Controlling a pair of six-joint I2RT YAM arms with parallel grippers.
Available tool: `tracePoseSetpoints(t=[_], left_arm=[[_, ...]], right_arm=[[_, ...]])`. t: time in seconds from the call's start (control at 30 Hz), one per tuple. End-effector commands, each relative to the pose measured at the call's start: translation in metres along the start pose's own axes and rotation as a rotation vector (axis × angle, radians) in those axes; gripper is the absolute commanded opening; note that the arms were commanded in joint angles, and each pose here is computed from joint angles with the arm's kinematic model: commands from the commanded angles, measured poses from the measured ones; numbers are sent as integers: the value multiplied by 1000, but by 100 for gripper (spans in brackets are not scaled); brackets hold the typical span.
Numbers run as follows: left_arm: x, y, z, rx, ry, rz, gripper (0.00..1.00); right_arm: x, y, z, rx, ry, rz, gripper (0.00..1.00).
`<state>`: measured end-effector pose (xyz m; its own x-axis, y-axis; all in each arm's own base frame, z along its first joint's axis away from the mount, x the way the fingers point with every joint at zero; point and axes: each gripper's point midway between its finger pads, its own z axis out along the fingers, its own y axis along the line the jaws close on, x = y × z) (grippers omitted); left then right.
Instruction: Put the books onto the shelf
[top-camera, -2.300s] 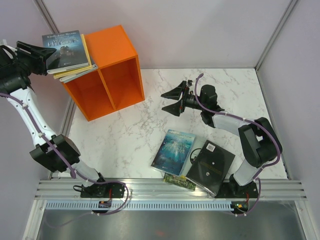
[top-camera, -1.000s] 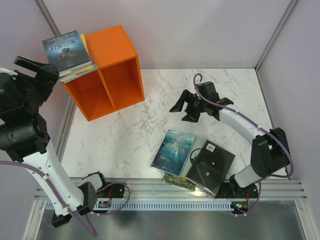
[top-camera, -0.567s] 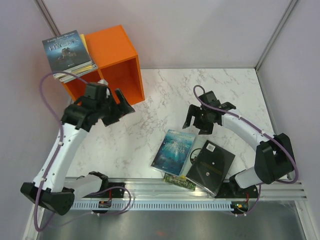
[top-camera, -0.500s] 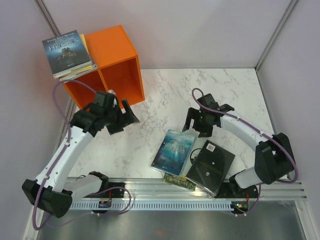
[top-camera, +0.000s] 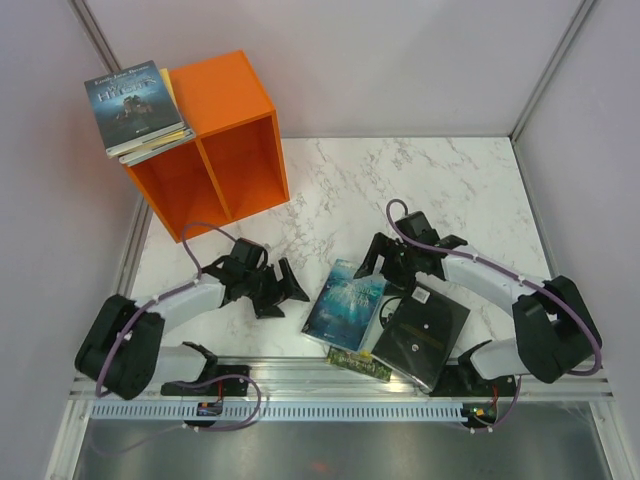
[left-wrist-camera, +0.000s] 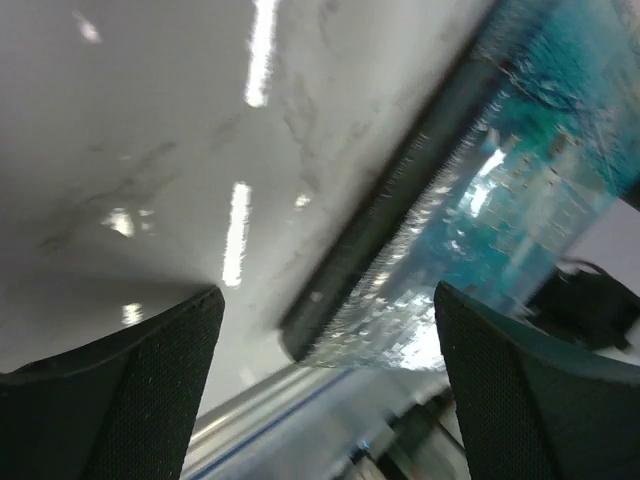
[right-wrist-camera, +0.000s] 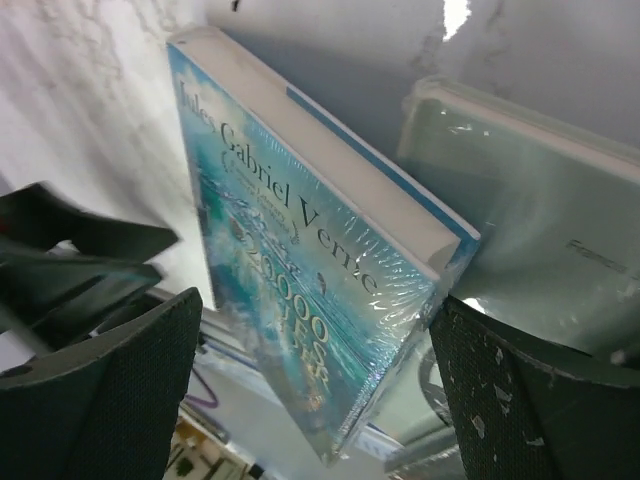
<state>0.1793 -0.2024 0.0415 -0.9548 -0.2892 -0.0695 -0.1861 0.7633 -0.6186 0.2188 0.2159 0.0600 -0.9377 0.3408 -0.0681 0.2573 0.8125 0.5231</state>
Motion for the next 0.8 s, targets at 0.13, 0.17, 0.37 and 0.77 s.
tracePoseSetpoints(t=[0.13, 0.17, 0.37, 0.77], left_arm=[[9, -6, 50, 213, 80, -46, 92], [11, -7, 52, 227, 95, -60, 92], [19, -18, 55, 358, 131, -126, 91], [5, -52, 31, 449, 95, -76, 91]], right_arm=[[37, -29, 54, -68, 111, 131, 96], [41, -33, 57, -63, 119, 138, 94], [49, -24, 66, -193, 145, 184, 88], [35, 29, 49, -291, 88, 30, 10]])
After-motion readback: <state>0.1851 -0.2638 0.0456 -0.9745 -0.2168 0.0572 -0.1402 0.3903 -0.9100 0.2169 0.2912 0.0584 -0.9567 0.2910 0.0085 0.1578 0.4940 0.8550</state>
